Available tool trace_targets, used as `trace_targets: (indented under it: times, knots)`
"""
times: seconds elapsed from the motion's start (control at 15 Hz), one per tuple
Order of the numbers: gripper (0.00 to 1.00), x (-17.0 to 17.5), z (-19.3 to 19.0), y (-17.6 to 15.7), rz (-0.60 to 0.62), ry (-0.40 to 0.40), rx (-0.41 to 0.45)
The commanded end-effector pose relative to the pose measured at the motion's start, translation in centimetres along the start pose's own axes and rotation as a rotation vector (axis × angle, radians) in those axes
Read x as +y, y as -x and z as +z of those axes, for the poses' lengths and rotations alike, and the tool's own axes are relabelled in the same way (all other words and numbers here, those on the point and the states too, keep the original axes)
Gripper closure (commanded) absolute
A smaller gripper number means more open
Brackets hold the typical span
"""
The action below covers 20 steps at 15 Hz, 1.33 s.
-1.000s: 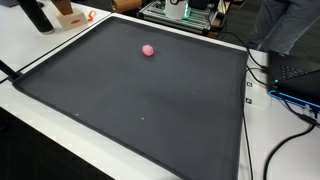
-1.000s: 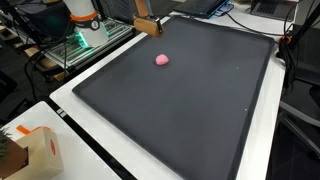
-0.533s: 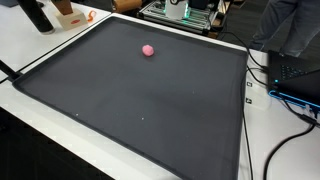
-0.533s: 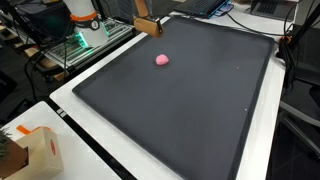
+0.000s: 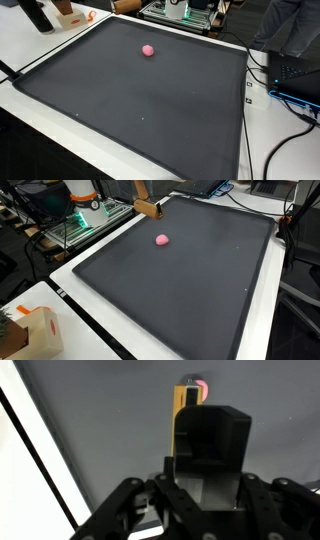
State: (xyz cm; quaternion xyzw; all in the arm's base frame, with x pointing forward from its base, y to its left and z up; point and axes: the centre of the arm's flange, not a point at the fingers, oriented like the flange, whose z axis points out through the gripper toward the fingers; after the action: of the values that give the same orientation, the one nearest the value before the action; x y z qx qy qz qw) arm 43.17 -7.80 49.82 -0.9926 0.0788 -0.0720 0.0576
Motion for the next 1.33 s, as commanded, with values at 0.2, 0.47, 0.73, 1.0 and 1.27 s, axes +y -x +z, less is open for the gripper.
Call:
trace_targets:
  times: [0.2,0.47,0.73,1.0,1.27]
  knots:
    - [0.77,4.4,2.0,-4.1,-0.112,-0.177,-0.112]
    - [0.77,6.9,5.4,-5.7,-0.206,-0.290,-0.142]
    - [0.77,9.4,8.5,-6.5,-0.257,-0.349,-0.176]
    - [0.77,11.8,10.8,-7.0,-0.294,-0.418,-0.213]
    - [0.77,13.6,12.5,-7.4,-0.302,-0.470,-0.235]
